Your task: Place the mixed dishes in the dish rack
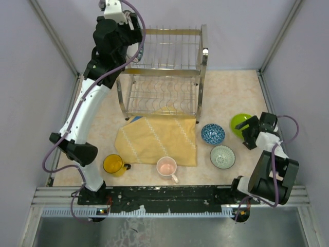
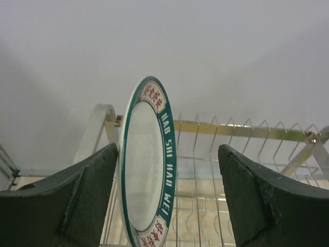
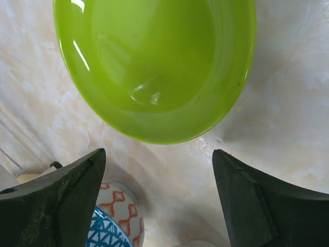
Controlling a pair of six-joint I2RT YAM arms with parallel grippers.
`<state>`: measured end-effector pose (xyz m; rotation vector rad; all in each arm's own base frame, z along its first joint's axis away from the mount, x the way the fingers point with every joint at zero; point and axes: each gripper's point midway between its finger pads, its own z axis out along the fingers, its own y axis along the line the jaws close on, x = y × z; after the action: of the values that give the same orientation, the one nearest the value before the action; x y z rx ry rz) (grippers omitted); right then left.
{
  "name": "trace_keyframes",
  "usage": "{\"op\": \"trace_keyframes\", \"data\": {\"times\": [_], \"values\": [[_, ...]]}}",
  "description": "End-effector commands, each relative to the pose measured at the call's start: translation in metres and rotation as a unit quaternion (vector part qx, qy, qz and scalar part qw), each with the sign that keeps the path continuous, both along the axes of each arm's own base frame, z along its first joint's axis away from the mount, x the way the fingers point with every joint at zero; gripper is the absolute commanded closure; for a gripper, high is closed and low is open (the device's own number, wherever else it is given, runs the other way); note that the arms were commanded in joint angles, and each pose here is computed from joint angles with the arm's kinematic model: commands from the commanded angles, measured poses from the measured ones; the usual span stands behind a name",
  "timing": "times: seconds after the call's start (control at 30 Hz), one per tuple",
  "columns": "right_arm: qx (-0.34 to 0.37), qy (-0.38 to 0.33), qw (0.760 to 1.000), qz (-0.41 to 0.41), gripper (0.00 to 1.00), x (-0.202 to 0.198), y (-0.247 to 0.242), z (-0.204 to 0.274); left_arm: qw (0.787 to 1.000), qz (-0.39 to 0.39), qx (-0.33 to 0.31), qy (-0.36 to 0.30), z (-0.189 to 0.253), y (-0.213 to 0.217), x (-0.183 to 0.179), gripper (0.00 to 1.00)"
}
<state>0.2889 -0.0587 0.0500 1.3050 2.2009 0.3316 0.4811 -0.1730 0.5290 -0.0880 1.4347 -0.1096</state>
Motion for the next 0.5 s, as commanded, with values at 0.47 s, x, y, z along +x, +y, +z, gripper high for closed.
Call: {"op": "trace_keyframes", "data": {"times": [0.47], "values": [[0.008, -0.038, 0.996, -0.085, 0.29, 0.013, -0.025, -0.019, 0.996, -0.077, -0.03, 0.021, -0.021, -0.028, -0.006, 0.16]]}}
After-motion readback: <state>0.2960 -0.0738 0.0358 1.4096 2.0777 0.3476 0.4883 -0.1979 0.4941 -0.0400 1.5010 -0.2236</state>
